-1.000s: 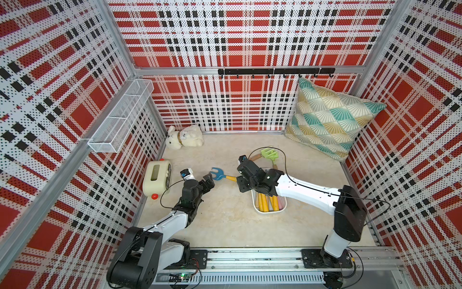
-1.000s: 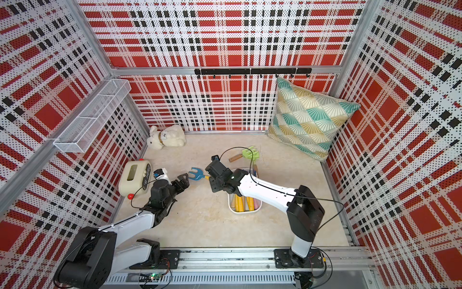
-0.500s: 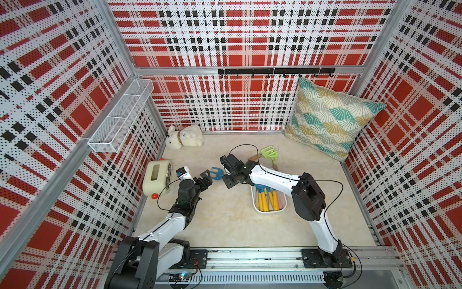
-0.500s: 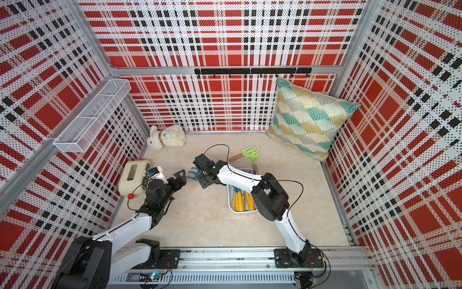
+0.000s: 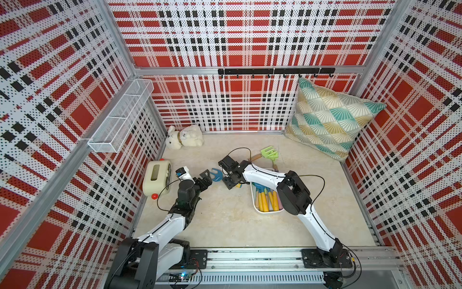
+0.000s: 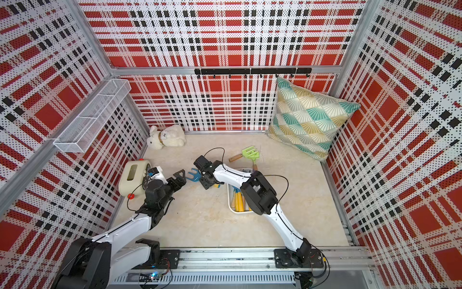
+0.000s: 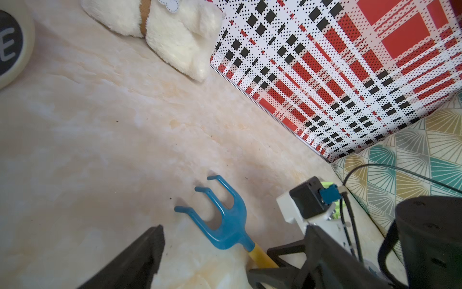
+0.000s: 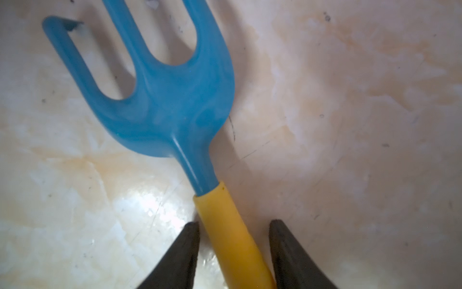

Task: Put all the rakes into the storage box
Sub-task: Pick up the rake at the center of the board.

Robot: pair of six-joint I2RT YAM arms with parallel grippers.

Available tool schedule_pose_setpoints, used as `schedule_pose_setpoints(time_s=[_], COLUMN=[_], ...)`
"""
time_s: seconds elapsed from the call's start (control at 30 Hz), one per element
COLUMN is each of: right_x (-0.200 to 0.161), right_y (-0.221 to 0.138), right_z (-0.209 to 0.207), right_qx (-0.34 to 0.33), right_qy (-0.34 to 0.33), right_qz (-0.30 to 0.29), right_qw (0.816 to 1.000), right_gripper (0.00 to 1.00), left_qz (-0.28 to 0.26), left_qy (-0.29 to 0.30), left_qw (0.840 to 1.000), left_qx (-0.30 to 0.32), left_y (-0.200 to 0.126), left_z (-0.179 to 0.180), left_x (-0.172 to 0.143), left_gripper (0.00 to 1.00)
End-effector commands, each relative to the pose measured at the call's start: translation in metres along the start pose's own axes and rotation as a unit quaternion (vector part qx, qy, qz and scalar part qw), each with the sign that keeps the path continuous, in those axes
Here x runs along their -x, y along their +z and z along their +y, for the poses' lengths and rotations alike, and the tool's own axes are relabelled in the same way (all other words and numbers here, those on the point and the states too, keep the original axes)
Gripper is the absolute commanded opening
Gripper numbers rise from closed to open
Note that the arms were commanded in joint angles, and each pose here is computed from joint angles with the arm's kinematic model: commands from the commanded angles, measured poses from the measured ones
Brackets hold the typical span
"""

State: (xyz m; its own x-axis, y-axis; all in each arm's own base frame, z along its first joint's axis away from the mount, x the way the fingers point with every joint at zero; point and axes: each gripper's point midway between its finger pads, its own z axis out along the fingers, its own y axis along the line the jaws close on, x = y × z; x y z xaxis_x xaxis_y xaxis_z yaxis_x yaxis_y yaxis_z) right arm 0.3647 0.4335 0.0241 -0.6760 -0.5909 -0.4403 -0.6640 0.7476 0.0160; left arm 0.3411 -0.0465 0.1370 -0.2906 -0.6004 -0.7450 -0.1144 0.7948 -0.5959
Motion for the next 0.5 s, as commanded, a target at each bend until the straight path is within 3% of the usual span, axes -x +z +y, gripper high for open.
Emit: schedule_pose_setpoints(time_s=[0.0,0.17,0.27,0.47], right_x=[-0.027,-0.030,-0.019,0.001], right_y=[0.000,-0.011,-0.034,-0.102], right_z=[0.025,0.035,0.036,0.028], right_qx=[0.023,0.015,0.024,0.041], right_qy=[-0.004,0.025,0.055,0.104], right_qz=[0.033,0.026,-0.007,-0.101], right_qw=[0.999,0.999,0.998,0.989], right_gripper=[0.45,0.18,0.03,0.00], left_qz=[-0.009,-0.008,-0.018,-0.034], left_qy=[-0.001,-0.005,0.003,0.038], left_qw=[1.000,1.000,1.000,0.997], left_qx=[-0.005,-0.013,-0.024,-0.049], left_y=[-0.002,-0.004,-0.009,-0.022], left_z=[0.000,-0.002,-0.010,-0.042], left_x=[0.003,0.003,0.006,0.005], left_gripper=[0.94,0.93,0.93,0.93])
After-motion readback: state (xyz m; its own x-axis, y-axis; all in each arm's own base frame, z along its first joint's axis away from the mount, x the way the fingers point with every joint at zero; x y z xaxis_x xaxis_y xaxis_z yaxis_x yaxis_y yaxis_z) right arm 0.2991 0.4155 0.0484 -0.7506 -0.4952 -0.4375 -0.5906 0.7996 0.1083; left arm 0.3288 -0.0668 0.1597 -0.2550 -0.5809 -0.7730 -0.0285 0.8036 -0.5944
